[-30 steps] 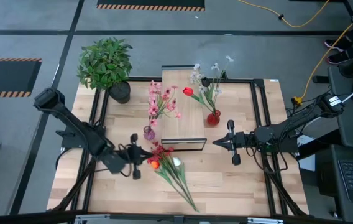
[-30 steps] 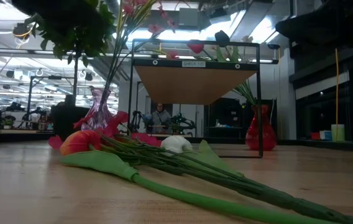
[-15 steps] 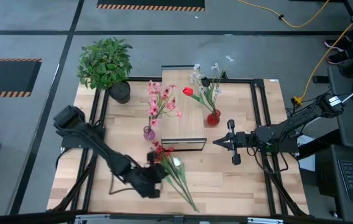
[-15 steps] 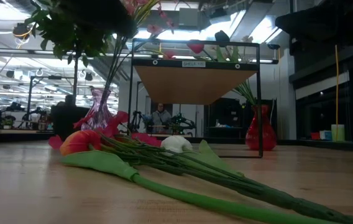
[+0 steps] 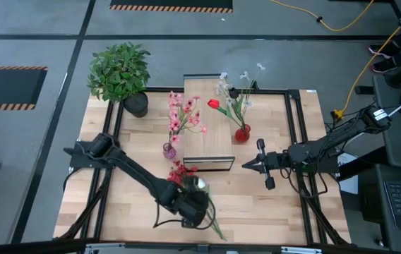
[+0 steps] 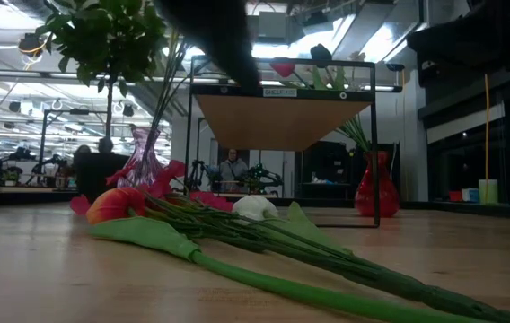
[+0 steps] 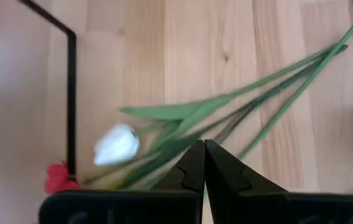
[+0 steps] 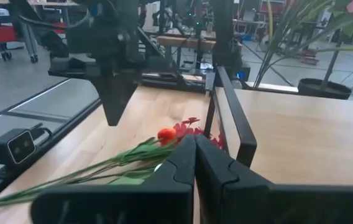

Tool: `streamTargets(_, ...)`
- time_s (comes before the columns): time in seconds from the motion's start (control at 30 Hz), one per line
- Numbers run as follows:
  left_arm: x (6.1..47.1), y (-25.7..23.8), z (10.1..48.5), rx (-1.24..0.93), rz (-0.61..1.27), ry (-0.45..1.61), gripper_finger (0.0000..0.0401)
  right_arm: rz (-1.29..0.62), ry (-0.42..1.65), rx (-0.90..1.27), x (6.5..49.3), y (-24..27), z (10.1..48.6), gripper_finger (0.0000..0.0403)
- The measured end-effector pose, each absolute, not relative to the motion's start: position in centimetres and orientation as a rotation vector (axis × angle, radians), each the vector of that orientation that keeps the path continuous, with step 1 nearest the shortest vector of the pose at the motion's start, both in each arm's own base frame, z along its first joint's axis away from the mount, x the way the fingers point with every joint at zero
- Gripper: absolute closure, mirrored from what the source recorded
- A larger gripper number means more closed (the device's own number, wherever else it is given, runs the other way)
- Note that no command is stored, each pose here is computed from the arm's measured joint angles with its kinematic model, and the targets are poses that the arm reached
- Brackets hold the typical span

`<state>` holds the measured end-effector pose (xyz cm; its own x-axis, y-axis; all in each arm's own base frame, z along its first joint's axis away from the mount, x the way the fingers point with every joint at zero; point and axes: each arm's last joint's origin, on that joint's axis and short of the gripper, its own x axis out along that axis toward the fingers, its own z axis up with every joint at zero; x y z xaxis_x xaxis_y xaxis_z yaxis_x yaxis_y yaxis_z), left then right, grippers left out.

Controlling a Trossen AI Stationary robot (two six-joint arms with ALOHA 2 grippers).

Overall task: Pick and place flowers into a vace then onto a shelf
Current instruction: Put the orange tulip into the violet vase

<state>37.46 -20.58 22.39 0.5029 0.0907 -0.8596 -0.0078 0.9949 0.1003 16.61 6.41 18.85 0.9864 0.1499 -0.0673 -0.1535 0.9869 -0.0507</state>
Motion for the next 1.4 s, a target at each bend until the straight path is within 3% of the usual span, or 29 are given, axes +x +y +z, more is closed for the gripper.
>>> streamTargets(0.63,37.8,-19.5,23.5,0.324,-0.018,1.072,0.0394,0.153,0.071,-0.06,16.6,6.4,18.8,0.0396)
streamTargets(1.13,37.8,-19.7,23.1,0.347,-0.061,1.09,0.0273,0.153,0.104,-0.072,16.6,6.4,18.4,0.0395)
streamTargets(1.4,38.1,-20.1,21.2,0.34,-0.106,1.156,0.0268,0.153,0.108,-0.073,16.6,6.4,18.4,0.0396)
